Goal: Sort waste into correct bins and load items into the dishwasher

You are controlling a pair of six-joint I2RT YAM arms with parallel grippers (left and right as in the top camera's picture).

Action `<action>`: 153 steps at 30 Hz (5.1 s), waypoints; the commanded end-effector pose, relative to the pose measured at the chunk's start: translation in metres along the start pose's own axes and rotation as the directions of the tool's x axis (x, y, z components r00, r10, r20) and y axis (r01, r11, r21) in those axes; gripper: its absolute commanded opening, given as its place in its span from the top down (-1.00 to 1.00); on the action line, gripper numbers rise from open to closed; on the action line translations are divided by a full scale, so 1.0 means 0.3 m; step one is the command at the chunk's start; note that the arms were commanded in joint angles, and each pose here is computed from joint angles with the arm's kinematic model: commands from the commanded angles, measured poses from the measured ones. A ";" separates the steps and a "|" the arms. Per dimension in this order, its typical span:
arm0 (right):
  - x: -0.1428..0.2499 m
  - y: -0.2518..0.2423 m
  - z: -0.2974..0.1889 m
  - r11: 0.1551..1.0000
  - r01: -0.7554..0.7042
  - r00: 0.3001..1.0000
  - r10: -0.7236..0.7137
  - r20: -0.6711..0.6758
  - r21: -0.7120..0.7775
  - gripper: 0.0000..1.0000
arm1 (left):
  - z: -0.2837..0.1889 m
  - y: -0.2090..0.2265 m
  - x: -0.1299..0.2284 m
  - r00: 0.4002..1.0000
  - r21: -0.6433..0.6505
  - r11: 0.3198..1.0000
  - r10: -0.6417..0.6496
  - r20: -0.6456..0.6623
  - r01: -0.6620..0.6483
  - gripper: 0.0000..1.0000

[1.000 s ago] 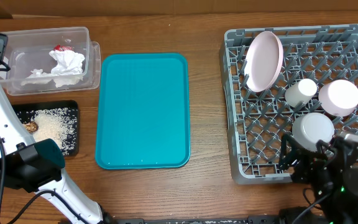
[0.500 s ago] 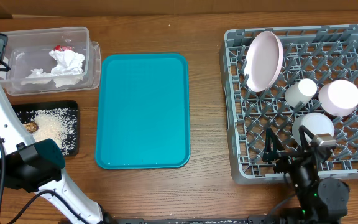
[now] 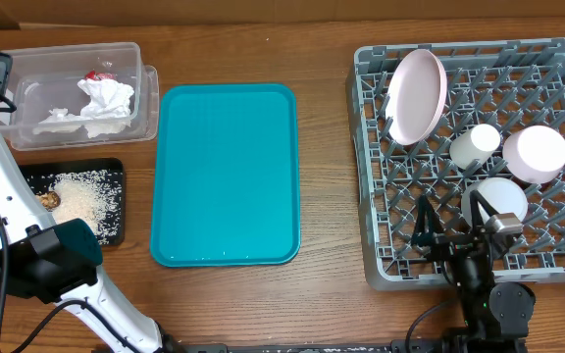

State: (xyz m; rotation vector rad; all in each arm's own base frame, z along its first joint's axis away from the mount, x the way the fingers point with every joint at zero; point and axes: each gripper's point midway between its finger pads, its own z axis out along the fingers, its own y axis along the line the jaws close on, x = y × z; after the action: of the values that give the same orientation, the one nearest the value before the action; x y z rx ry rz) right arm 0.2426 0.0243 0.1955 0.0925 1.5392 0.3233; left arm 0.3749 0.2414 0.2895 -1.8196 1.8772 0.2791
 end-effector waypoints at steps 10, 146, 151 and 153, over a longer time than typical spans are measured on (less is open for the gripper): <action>0.055 -0.034 0.004 0.988 0.152 0.988 -0.151 -0.029 0.023 -1.00 | 0.006 0.000 0.004 1.000 -0.012 1.000 -0.001 0.008 0.001 -1.00; 0.068 -0.042 0.003 0.986 0.163 0.986 -0.161 -0.047 0.031 -1.00 | -0.065 0.451 0.842 0.474 0.447 0.159 0.272 0.837 -0.880 -1.00; 0.068 -0.041 0.003 0.986 0.163 0.986 -0.161 -0.047 0.031 -0.99 | -0.065 0.451 0.842 0.474 0.447 0.159 0.272 0.837 -0.880 -1.00; 0.068 -0.042 0.003 0.986 0.163 0.986 -0.161 -0.047 0.031 -1.00 | -0.065 0.451 0.842 0.474 0.447 0.159 0.272 0.837 -0.880 -1.00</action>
State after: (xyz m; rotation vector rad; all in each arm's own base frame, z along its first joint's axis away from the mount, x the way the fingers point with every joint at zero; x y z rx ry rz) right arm 0.2453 0.0190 0.1738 -0.0132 1.5917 0.1766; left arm 0.2457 0.0191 0.1561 -0.0553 1.6519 0.0517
